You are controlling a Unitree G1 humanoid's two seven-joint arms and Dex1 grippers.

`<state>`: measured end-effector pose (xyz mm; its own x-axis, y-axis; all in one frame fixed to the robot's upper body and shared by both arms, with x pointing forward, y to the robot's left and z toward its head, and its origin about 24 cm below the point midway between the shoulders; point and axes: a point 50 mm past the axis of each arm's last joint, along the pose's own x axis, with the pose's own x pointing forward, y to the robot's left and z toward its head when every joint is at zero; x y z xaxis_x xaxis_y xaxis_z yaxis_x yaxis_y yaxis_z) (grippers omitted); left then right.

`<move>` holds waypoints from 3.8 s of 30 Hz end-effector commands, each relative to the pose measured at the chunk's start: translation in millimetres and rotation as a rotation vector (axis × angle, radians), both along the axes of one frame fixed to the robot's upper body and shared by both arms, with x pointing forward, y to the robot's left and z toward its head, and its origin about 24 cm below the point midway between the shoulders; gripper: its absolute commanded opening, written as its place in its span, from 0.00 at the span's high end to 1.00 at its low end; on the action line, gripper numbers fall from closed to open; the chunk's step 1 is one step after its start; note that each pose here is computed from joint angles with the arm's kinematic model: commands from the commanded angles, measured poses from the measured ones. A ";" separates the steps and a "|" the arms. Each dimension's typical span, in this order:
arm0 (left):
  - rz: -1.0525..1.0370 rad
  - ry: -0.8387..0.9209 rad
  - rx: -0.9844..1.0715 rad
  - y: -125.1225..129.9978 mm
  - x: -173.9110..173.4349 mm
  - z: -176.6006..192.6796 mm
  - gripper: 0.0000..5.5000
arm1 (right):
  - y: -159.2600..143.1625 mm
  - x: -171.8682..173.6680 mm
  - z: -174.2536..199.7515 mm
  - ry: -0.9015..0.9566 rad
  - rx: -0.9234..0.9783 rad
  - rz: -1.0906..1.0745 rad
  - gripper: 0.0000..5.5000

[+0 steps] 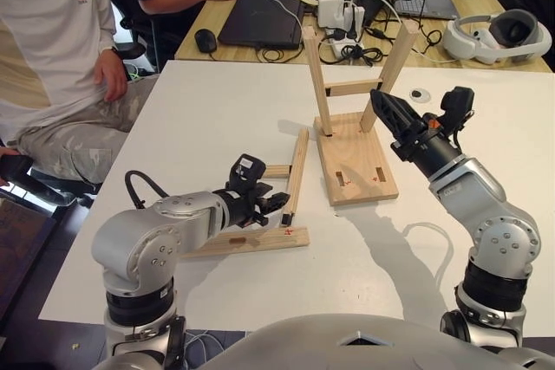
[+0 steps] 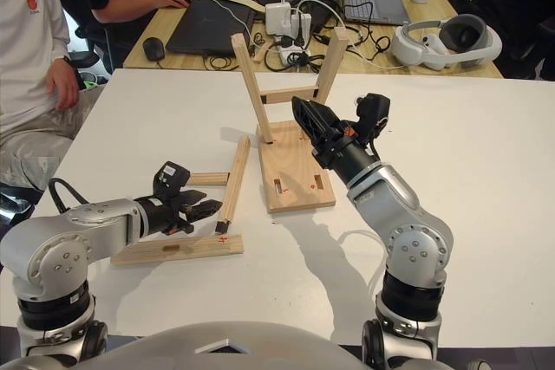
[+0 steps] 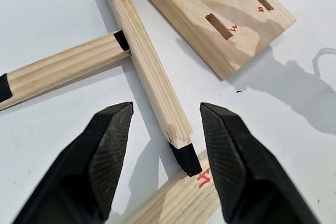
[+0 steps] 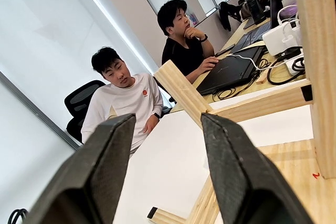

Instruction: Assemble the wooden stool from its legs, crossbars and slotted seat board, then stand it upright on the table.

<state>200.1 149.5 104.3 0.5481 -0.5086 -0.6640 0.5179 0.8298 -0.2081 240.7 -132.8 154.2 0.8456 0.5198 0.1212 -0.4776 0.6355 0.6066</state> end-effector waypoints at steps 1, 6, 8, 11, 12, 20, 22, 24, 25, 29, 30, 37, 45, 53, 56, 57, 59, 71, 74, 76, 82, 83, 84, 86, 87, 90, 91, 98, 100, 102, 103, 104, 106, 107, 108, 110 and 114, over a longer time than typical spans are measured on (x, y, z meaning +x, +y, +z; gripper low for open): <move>0.019 0.024 0.021 -9.2 6.4 -5.6 0.57 | 3.5 -2.7 0.0 0.003 0.013 -0.025 0.58; 0.052 0.064 0.085 -18.1 10.4 -18.2 0.57 | 6.9 -4.1 0.2 0.000 0.027 -0.052 0.58; 0.050 0.070 0.108 -20.7 12.1 -20.4 0.57 | 7.7 -5.0 0.3 -0.001 0.033 -0.067 0.58; 0.056 0.081 0.144 -20.9 13.7 -24.1 0.57 | 10.0 -5.9 0.7 -0.005 0.039 -0.078 0.58; 0.056 0.086 0.148 -21.5 14.0 -25.2 0.57 | 10.5 -6.0 0.8 -0.006 0.041 -0.081 0.58; 0.018 0.107 0.193 -26.1 12.9 -31.7 0.65 | 12.8 -6.0 1.7 -0.010 0.045 -0.101 0.58; 0.003 0.090 0.215 -25.7 14.1 -30.6 0.71 | 13.2 -6.5 1.6 -0.011 0.048 -0.107 0.58; 0.005 0.075 0.235 -22.4 17.2 -31.2 0.77 | 13.1 -7.3 1.3 -0.010 0.050 -0.113 0.58; 0.017 0.065 0.243 -19.6 20.0 -31.5 0.79 | 12.8 -7.4 1.0 -0.009 0.048 -0.117 0.58; 0.068 -0.023 0.297 -7.1 34.0 -28.5 0.81 | 11.1 -7.0 -0.1 -0.002 0.041 -0.129 0.58; 0.080 -0.052 0.310 -4.2 37.2 -26.9 0.81 | 10.6 -6.8 -0.4 0.001 0.040 -0.130 0.58; 0.166 -0.372 0.495 27.3 61.7 -0.8 0.81 | 12.4 -5.5 -3.1 0.031 0.078 -0.128 0.58; 0.142 -1.110 1.021 65.4 75.6 60.5 0.81 | 30.7 6.5 16.8 0.127 0.619 -0.041 0.58; -0.009 -1.655 1.323 38.7 71.5 86.8 0.81 | 49.4 51.4 68.5 -0.032 0.752 0.149 0.58; -0.014 -1.745 1.280 26.3 69.5 93.1 0.81 | 52.1 66.3 83.0 -0.068 0.822 0.187 0.58; -0.011 -1.765 1.268 23.8 68.5 94.4 0.81 | 52.1 70.0 85.0 -0.071 0.843 0.192 0.58; -0.011 -1.799 1.252 18.9 66.4 96.5 0.81 | 52.5 76.7 86.2 -0.070 0.867 0.198 0.58; -0.053 -1.783 1.217 13.0 67.2 89.0 0.81 | 61.4 80.0 101.8 -0.142 0.901 0.281 0.58; -0.066 -1.775 1.211 12.0 67.8 87.2 0.81 | 61.8 75.7 103.4 -0.162 0.904 0.308 0.58; -0.072 -1.784 1.208 10.3 67.2 87.2 0.81 | 62.2 74.9 104.0 -0.167 0.899 0.315 0.58; -0.100 -1.901 1.216 0.6 60.2 93.8 0.81 | 69.0 80.0 99.9 -0.125 0.827 0.305 0.58; -0.102 -1.923 1.216 -0.9 59.1 95.2 0.81 | 70.0 81.9 98.3 -0.112 0.818 0.295 0.58; -0.106 -1.940 1.216 -2.0 58.3 96.1 0.81 | 70.7 83.4 97.1 -0.102 0.813 0.285 0.58; -0.119 -1.967 1.217 -4.1 57.0 97.0 0.81 | 71.4 85.9 95.6 -0.089 0.809 0.269 0.58; -0.126 -1.972 1.217 -4.7 56.9 96.5 0.81 | 71.5 87.2 95.2 -0.085 0.807 0.262 0.58; -0.134 -1.966 1.219 -4.3 57.7 94.8 0.81 | 70.4 89.5 95.3 -0.083 0.803 0.244 0.58; -0.137 -1.963 1.221 -3.8 57.9 94.3 0.81 | 69.8 90.0 95.3 -0.083 0.801 0.237 0.61; -0.170 -1.925 1.252 0.0 60.9 89.1 0.81 | 65.2 89.3 95.6 -0.109 0.787 0.199 0.80; -0.180 -1.925 1.273 1.9 62.1 89.3 0.81 | 64.8 89.0 95.3 -0.110 0.781 0.190 0.80; -0.187 -1.925 1.287 3.7 63.0 89.6 0.81 | 64.3 89.0 95.2 -0.111 0.781 0.183 0.81; -0.191 -1.925 1.292 4.4 63.5 89.7 0.81 | 63.9 89.0 95.2 -0.111 0.782 0.180 0.81; -0.201 -1.917 1.288 5.2 64.4 89.2 0.81 | 63.6 89.1 94.8 -0.108 0.783 0.176 0.81; -0.212 -1.887 1.252 7.8 66.0 87.6 0.81 | 63.9 89.0 93.8 -0.103 0.784 0.174 0.81; -0.205 -1.879 1.227 9.4 66.2 87.7 0.81 | 63.9 88.9 93.5 -0.101 0.785 0.173 0.81; -0.202 -1.860 1.200 11.1 66.8 87.9 0.78 | 64.0 88.8 93.4 -0.099 0.787 0.173 0.81; -0.182 -1.851 1.186 14.5 67.6 91.0 0.71 | 63.4 88.9 93.3 -0.096 0.794 0.171 0.81; -0.144 -1.917 1.235 14.7 66.5 99.5 0.58 | 62.3 89.3 92.9 -0.095 0.801 0.164 0.82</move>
<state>266.5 162.7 196.1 0.7394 -0.4821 0.4699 -0.4852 0.1023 0.8684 333.7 -81.2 241.1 0.7506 0.3653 0.5505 -0.5926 0.0039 0.8055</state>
